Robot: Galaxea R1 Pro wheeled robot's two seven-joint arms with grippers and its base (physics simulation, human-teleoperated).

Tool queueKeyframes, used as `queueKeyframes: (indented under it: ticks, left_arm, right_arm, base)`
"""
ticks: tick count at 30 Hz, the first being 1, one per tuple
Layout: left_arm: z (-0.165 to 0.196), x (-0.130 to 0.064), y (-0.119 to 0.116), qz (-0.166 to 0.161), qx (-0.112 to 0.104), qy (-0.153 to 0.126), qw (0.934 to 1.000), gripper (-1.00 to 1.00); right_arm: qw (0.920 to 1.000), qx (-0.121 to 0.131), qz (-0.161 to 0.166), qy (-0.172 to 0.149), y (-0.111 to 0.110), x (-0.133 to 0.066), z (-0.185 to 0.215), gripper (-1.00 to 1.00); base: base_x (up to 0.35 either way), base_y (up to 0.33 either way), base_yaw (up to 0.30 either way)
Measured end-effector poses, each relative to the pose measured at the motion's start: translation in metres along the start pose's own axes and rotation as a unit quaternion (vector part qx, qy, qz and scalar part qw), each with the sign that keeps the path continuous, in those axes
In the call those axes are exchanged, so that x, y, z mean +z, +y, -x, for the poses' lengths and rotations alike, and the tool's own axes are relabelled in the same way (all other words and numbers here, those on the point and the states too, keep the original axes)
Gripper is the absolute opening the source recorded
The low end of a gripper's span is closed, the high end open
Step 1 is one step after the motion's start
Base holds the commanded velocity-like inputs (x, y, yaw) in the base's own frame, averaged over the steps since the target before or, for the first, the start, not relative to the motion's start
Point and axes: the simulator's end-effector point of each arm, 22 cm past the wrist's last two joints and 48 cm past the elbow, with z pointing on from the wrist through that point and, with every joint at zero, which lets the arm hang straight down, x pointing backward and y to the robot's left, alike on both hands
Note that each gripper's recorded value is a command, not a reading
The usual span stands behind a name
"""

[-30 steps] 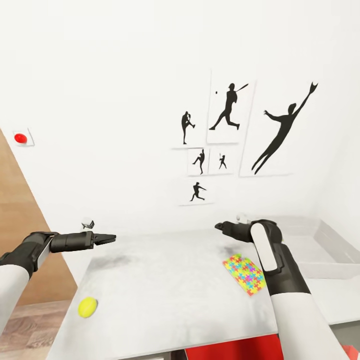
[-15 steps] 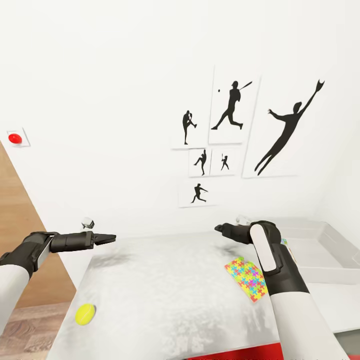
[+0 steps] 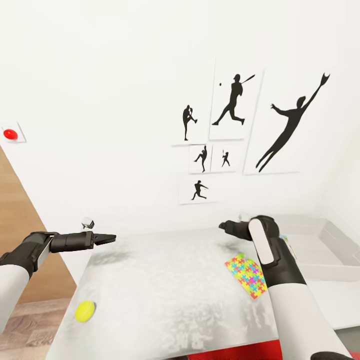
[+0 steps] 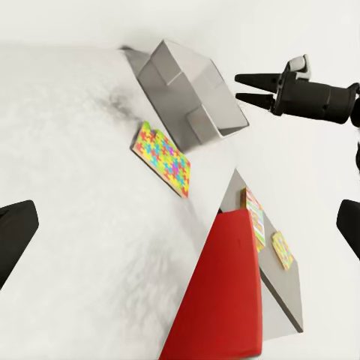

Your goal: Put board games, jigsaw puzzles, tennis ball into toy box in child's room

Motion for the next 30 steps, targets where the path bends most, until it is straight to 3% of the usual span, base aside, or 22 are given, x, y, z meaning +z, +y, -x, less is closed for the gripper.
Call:
queueKeyframes:
  ticks: [11, 19, 30]
  left_arm:
    - [-0.005, 0.003, 0.009, 0.001, -0.008, 0.004, 1.0, 1.0]
    - [-0.009, 0.005, 0.015, 0.002, -0.014, 0.006, 0.9999, 1.0]
    - [-0.008, 0.01, 0.019, -0.001, -0.013, 0.007, 0.9999, 1.0]
  right_arm:
    - [0.9991, 0.0, -0.016, 0.04, -0.004, 0.026, -0.007, 1.0]
    - [0.9981, -0.014, -0.054, 0.027, -0.02, 0.038, 0.005, 1.0]
    - [0.9971, -0.017, -0.065, 0.037, -0.028, 0.048, 0.001, 1.0]
  base:
    - [0.0, 0.0, 0.0]
    - [0.0, 0.0, 0.0]
    - [0.0, 0.0, 0.0]
